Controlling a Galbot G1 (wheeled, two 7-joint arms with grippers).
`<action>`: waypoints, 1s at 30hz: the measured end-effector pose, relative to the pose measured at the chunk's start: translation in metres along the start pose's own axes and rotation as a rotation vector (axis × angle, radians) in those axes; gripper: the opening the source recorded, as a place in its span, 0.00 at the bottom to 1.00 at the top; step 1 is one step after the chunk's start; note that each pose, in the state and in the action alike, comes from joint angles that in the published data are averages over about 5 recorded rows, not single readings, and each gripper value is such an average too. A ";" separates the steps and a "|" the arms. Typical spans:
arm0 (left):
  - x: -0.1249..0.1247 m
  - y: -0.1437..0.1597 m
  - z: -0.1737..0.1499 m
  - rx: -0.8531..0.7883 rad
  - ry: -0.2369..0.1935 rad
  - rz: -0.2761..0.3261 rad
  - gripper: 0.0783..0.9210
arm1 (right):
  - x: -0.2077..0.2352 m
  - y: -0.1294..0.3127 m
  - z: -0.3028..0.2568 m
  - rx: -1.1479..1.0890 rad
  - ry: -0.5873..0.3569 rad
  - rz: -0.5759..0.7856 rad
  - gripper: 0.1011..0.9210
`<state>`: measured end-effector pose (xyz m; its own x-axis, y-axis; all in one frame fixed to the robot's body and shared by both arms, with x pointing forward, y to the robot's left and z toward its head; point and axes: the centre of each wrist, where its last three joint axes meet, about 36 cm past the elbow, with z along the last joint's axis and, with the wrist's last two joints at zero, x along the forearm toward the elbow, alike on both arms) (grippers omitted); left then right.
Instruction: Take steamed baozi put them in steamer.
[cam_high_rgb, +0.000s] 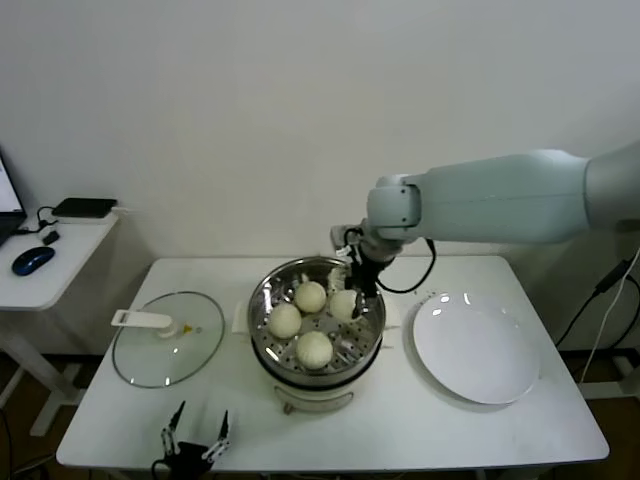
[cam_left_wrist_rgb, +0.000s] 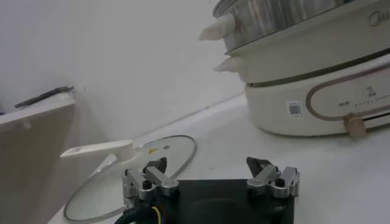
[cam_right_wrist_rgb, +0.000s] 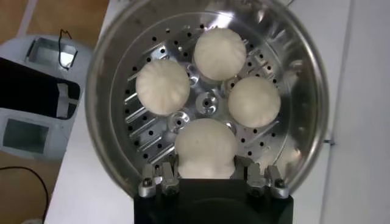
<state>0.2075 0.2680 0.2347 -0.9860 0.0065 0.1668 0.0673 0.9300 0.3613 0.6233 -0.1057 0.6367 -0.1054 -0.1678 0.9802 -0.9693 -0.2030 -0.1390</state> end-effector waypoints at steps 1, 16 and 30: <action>0.000 0.000 0.000 0.000 0.001 -0.001 0.88 | -0.005 -0.001 0.000 0.002 0.002 -0.001 0.63; 0.000 0.001 0.004 -0.001 0.007 -0.002 0.88 | -0.042 -0.004 0.000 0.011 0.022 -0.009 0.70; -0.001 0.002 -0.002 -0.007 0.002 0.002 0.88 | 0.014 0.001 0.017 -0.054 -0.011 0.033 0.88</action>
<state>0.2087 0.2691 0.2376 -0.9856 0.0079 0.1692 0.0705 0.9273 0.3675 0.6249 -0.1251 0.6478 -0.1358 -0.1841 0.9735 -0.9758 -0.1450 -0.1635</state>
